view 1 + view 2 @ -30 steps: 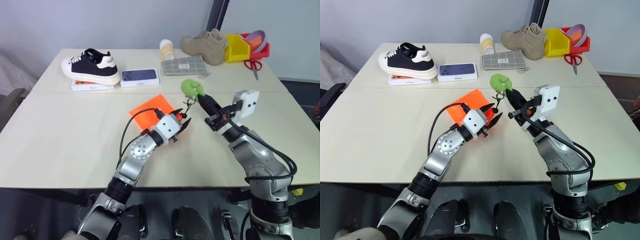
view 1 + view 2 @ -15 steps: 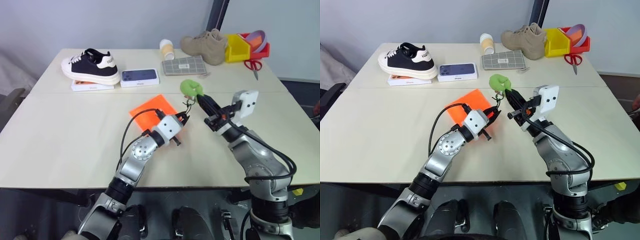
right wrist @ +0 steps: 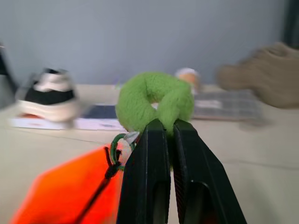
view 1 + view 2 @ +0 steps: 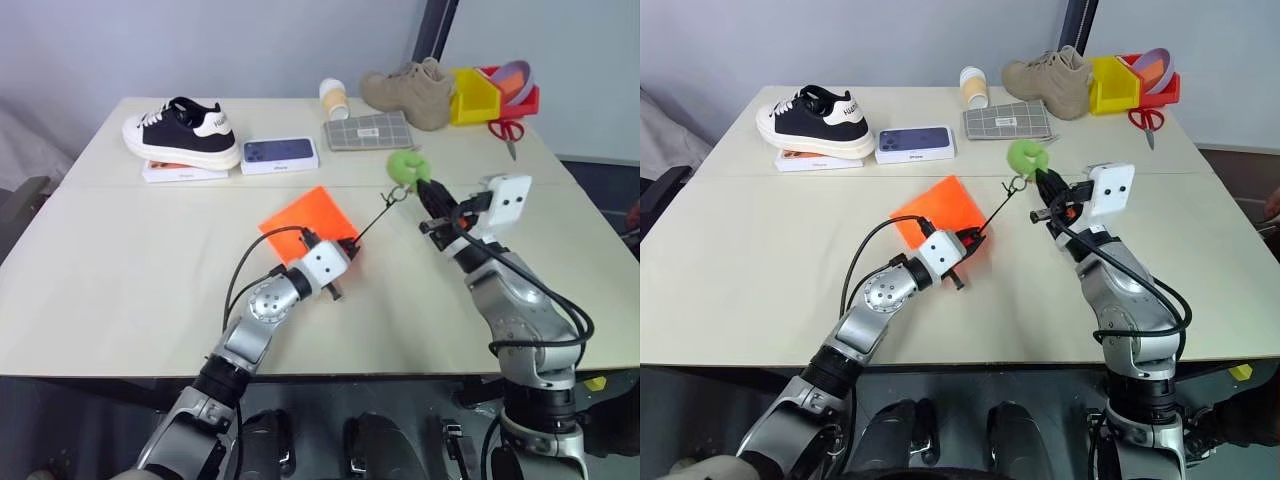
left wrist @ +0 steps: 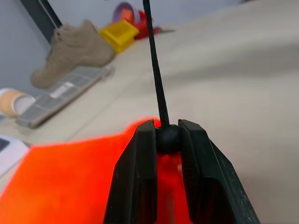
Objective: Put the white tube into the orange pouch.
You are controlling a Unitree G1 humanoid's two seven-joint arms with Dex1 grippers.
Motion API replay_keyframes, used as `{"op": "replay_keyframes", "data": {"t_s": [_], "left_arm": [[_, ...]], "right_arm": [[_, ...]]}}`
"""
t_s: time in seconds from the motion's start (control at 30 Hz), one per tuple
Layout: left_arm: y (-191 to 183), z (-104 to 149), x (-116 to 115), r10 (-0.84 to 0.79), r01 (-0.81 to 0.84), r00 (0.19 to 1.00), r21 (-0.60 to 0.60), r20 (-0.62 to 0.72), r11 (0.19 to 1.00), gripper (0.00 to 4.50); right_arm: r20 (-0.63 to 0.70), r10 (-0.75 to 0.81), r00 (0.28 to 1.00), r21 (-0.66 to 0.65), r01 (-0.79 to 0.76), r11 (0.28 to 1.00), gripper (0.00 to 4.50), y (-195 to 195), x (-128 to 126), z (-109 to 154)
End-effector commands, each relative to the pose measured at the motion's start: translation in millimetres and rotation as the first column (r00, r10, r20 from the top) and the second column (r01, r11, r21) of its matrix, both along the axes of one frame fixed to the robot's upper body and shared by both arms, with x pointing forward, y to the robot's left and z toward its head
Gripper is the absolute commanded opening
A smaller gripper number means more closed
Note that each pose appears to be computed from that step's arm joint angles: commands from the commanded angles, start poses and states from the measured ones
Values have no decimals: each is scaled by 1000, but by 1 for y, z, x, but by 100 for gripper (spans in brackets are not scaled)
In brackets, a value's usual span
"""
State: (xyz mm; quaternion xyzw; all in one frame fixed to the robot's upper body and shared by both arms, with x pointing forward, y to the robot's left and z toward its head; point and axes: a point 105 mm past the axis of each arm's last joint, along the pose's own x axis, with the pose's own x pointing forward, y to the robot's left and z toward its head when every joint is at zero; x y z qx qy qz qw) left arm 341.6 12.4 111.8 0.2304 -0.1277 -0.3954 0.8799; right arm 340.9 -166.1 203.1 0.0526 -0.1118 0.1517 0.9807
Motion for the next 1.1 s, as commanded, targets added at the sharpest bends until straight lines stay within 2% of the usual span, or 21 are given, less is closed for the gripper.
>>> {"op": "replay_keyframes", "data": {"t_s": [0.03, 0.17, 0.3, 0.4, 0.5, 0.57, 0.7, 0.83, 0.97, 1.1], "left_arm": [[4, -2, -4, -16, 16, 1000, 20, 0, 1000, 19], [9, -7, -4, -22, 22, 1000, 49, -9, 999, 19], [10, -6, -6, -41, 42, 999, 29, -29, 999, 19], [9, -1, -9, -64, 64, 997, -15, -53, 998, 169], [8, 13, -16, -119, 107, 989, -122, -93, 987, 325], [13, 23, -20, -139, 114, 983, -197, -122, 974, 422], [33, 44, -27, -187, 110, 963, -349, -196, 931, 424], [77, 53, -24, -106, 12, 965, -360, -241, 933, 424], [124, 43, -14, 61, -146, 958, -296, -280, 944, 424], [160, 26, -16, 174, -248, 934, -217, -312, 944, 424]], "right_arm": [[74, -69, 995, -8, 70, 997, 0, -13, -1, 17], [46, -107, 993, -25, 109, 994, 0, -19, 3, 10], [36, -114, 993, -36, 116, 993, 0, -19, 4, 7], [22, -101, 995, -50, 102, 993, 0, -17, 5, 4], [-7, -51, 999, -52, 51, 997, 109, -10, 4, -1], [-18, -34, 999, -67, 33, 997, 206, -8, 2, -4], [-57, 0, 998, -143, -9, 990, 419, -6, -5, -19], [-101, 33, 994, -216, -54, 975, 419, -19, -21, -37], [-120, 79, 990, -220, -104, 970, 419, -29, -35, -45], [-155, 131, 979, -221, -163, 961, 419, -32, -45, -54]]}}
